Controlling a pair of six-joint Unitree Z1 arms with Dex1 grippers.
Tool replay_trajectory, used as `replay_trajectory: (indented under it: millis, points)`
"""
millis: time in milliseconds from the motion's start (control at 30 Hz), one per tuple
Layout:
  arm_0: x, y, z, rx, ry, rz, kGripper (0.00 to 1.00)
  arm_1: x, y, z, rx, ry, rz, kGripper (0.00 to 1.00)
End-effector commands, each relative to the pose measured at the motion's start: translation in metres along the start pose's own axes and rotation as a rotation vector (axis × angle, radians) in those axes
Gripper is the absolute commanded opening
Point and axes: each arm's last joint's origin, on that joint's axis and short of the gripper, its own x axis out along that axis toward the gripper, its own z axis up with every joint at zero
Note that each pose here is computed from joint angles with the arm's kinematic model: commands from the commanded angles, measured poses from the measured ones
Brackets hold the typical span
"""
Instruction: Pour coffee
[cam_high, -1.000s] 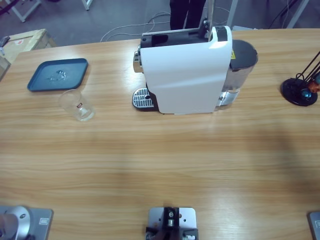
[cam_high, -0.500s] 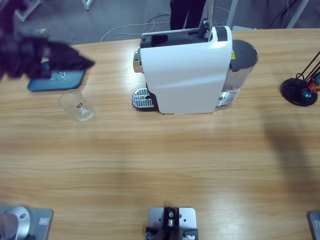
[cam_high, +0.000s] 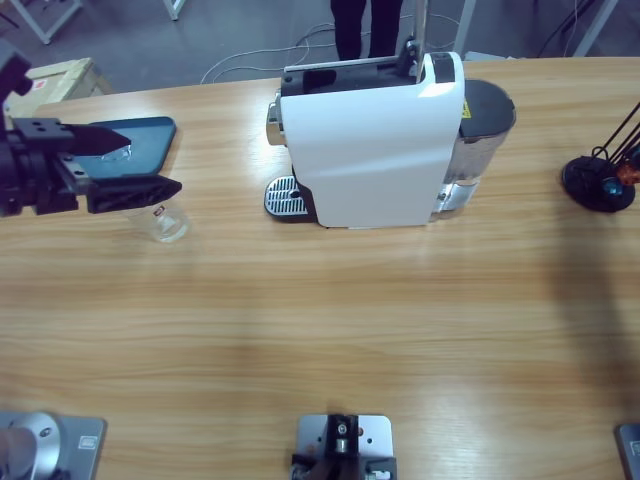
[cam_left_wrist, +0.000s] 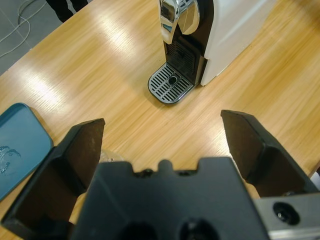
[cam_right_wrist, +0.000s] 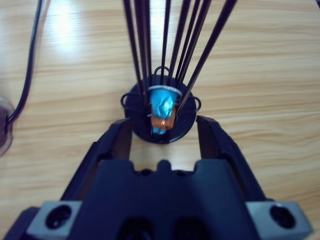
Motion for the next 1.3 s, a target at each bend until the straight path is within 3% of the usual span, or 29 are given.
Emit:
replay_trajectory:
  millis: [33, 167, 233, 400, 467, 900, 933, 967, 1000, 1300]
  points:
    - [0.003, -0.003, -0.017, -0.012, 0.051, 0.003, 0.996, 0.027, -0.003, -0.009, 0.033, 0.065, -0.003, 0.546]
    - [0.002, -0.003, -0.018, -0.021, 0.051, 0.005, 0.996, 0.035, -0.001, -0.01, 0.032, 0.074, 0.006, 0.526]
    - [0.002, -0.003, -0.018, -0.024, 0.054, 0.005, 0.996, 0.036, -0.002, -0.01, 0.033, 0.074, 0.003, 0.333]
    - [0.004, -0.003, -0.017, -0.032, 0.054, 0.004, 0.996, 0.033, -0.005, -0.01, 0.033, 0.065, -0.003, 0.292]
    - [0.004, -0.003, -0.017, -0.036, 0.053, 0.005, 0.996, 0.032, -0.006, -0.009, 0.034, 0.059, -0.004, 0.164]
    - [0.008, -0.003, -0.018, -0.053, 0.062, 0.002, 0.996, 0.022, -0.008, -0.006, 0.033, 0.045, -0.001, 0.175]
    - [0.008, -0.003, -0.018, -0.053, 0.061, 0.002, 0.996, 0.022, -0.007, -0.006, 0.029, 0.044, 0.003, 0.149]
    - [0.007, -0.003, -0.018, -0.053, 0.059, 0.003, 0.996, 0.022, -0.007, -0.006, 0.027, 0.043, 0.005, 0.028]
    - [0.007, -0.003, -0.018, -0.054, 0.058, 0.003, 0.996, 0.021, -0.007, -0.005, 0.024, 0.039, 0.01, 0.0]
    - [0.008, -0.004, -0.022, -0.065, 0.072, -0.006, 0.996, 0.0, -0.009, 0.006, 0.011, -0.008, 0.037, 0.0]
